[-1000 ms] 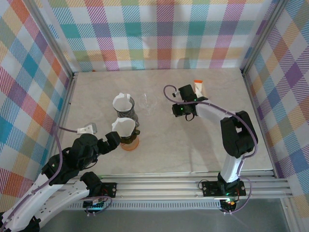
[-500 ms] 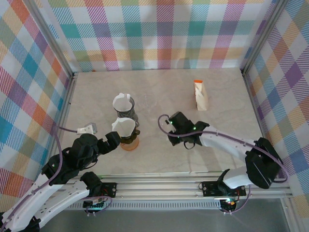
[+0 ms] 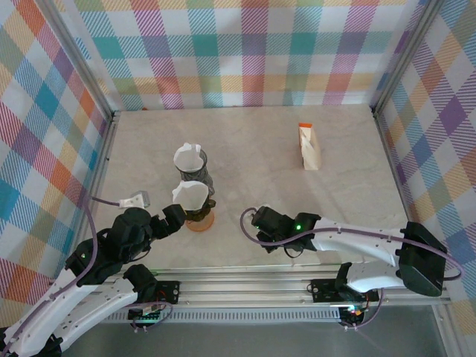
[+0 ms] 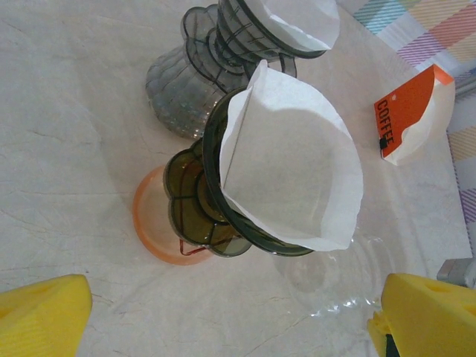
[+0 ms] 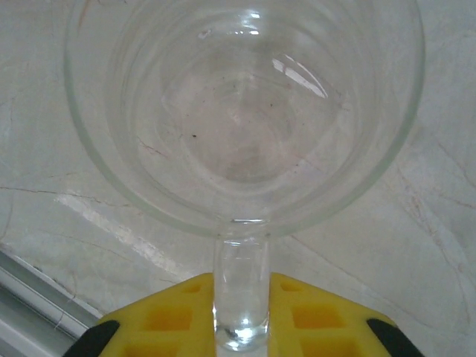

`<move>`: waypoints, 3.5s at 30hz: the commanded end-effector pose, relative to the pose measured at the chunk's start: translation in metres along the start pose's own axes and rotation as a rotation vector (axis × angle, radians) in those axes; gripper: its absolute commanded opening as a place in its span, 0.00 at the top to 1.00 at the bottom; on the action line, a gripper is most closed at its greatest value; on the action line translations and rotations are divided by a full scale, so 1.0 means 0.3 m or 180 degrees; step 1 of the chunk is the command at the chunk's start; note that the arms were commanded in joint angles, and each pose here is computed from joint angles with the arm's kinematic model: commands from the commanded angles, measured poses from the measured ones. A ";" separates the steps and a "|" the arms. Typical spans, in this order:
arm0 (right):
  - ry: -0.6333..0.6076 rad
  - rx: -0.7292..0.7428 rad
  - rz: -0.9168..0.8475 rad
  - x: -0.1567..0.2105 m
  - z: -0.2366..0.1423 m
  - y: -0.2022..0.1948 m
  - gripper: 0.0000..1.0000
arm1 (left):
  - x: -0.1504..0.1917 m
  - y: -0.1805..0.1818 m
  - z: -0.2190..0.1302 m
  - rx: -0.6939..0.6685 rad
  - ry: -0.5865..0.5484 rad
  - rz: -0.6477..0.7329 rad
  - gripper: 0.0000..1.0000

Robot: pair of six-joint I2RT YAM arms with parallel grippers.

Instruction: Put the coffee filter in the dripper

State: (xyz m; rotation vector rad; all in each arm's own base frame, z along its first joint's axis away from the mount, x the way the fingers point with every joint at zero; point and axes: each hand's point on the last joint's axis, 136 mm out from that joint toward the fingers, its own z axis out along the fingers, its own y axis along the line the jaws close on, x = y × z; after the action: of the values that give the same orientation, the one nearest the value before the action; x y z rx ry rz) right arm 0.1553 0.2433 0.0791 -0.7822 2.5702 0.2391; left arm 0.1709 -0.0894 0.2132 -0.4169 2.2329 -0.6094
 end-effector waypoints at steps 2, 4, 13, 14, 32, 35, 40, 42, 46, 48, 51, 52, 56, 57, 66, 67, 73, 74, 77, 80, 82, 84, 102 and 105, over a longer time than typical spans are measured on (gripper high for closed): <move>-0.0037 0.0062 0.0094 -0.005 0.016 0.010 0.72 | 0.000 0.006 0.006 -0.0001 -0.0027 -0.0054 0.00; -0.0047 0.0054 0.0078 -0.013 0.012 0.018 0.67 | -0.001 0.009 0.005 -0.0012 -0.0032 -0.0048 0.00; -0.0337 -0.0023 -0.0004 -0.118 -0.149 0.024 0.33 | 0.002 0.025 0.007 -0.0049 -0.0057 -0.0019 0.00; -0.0409 -0.0039 -0.0032 -0.147 -0.173 0.026 0.31 | 0.001 0.023 0.006 -0.0041 -0.0063 -0.0023 0.00; -0.0532 -0.0367 0.0050 -0.699 0.115 -0.159 0.25 | -0.011 0.023 -0.024 -0.0023 -0.0074 0.0020 0.00; -0.0585 -0.0364 0.0059 -0.738 0.164 -0.209 0.27 | -0.013 0.024 -0.025 -0.0032 -0.0083 0.0023 0.00; -0.0654 -0.0473 -0.0101 -0.787 0.237 -0.206 0.29 | -0.018 0.026 -0.021 -0.0065 -0.0105 0.0069 0.00; -0.0669 -0.0506 -0.0134 -0.802 0.264 -0.200 0.30 | -0.020 0.026 -0.019 -0.0080 -0.0111 0.0081 0.00; -0.0654 -0.0474 -0.0136 -0.826 0.308 -0.206 0.34 | -0.021 0.023 -0.014 -0.0100 -0.0102 0.0115 0.00; -0.0636 -0.0448 -0.0136 -0.833 0.329 -0.210 0.35 | -0.023 0.024 -0.012 -0.0115 -0.0105 0.0125 0.00; -0.0622 -0.0395 -0.0143 -0.839 0.354 -0.220 0.38 | -0.023 0.027 -0.010 -0.0143 -0.0109 0.0147 0.00; -0.0617 -0.0383 -0.0143 -0.840 0.361 -0.222 0.39 | -0.024 0.029 -0.010 -0.0151 -0.0110 0.0154 0.00; -0.0599 -0.0389 -0.0165 -0.837 0.385 -0.219 0.45 | -0.022 0.034 -0.010 -0.0169 -0.0108 0.0159 0.00; -0.0611 -0.0404 -0.0169 -0.838 0.386 -0.215 0.48 | -0.024 0.034 -0.012 -0.0169 -0.0115 0.0158 0.00; -0.0699 -0.0489 -0.0197 -0.844 0.354 -0.194 0.83 | -0.021 0.027 -0.013 -0.0134 -0.0094 0.0160 0.00; -0.0728 -0.0483 -0.0210 -0.844 0.339 -0.190 0.85 | -0.025 0.024 -0.016 -0.0124 -0.0104 0.0164 0.00; -0.0928 -0.0458 -0.0193 -0.831 0.197 -0.169 0.90 | -0.037 0.021 -0.028 -0.0119 -0.0137 0.0188 0.00; -0.0934 -0.0411 -0.0156 -0.824 0.173 -0.172 0.90 | -0.036 0.020 -0.029 -0.0112 -0.0134 0.0187 0.00; -0.0901 -0.0273 -0.0065 -0.780 0.085 -0.174 0.91 | -0.037 0.012 -0.033 -0.0065 -0.0133 0.0172 0.00; -0.0840 -0.0181 0.0044 -0.713 0.004 -0.176 0.91 | -0.038 0.012 -0.034 -0.0061 -0.0140 0.0159 0.00; -0.0837 -0.0201 0.0106 -0.661 -0.064 -0.164 0.91 | -0.035 0.011 -0.032 -0.0044 -0.0132 0.0137 0.00; -0.0873 -0.0206 0.0105 -0.613 -0.127 -0.148 0.91 | -0.031 0.009 -0.033 -0.0017 -0.0121 0.0118 0.00; -0.0564 -0.0218 -0.0178 -0.230 -0.310 -0.019 0.92 | -0.027 0.016 -0.037 -0.0006 -0.0123 0.0092 0.00; -0.0560 -0.0254 -0.0137 -0.215 -0.311 -0.015 0.92 | -0.026 0.019 -0.035 -0.0020 -0.0123 0.0099 0.00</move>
State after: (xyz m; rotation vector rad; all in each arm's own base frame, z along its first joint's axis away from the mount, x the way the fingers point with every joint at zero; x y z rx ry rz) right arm 0.1742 0.2494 0.1863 -0.8607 2.3920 0.3694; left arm 0.1679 -0.0809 0.2162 -0.3865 2.2165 -0.5717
